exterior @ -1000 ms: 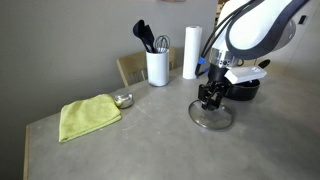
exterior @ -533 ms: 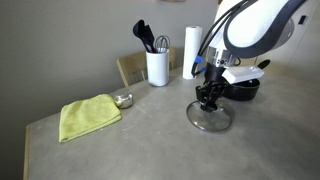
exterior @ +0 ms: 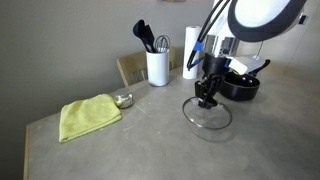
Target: Pick up the lid from the table and close the pot
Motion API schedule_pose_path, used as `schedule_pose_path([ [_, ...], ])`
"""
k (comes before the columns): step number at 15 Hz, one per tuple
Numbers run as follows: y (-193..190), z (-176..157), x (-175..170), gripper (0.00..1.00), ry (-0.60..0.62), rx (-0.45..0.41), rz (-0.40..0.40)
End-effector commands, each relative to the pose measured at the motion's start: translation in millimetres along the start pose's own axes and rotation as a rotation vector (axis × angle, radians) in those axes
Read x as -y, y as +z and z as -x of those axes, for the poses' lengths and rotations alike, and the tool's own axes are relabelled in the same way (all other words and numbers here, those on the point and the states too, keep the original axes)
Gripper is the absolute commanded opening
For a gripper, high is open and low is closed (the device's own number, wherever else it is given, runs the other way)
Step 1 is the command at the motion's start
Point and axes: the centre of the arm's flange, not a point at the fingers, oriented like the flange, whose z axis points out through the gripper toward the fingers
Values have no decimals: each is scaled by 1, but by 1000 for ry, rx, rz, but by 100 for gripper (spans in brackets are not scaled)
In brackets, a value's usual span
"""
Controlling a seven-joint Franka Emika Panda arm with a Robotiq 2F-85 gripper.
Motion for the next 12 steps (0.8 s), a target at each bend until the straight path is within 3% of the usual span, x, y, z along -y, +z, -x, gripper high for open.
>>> schedule_pose_path([
  [1, -62, 10, 2, 15, -89, -22, 24],
  [6, -110, -2, -9, 15, -200, -57, -13],
  [12, -134, -42, -84, 15, -433, -65, -68],
])
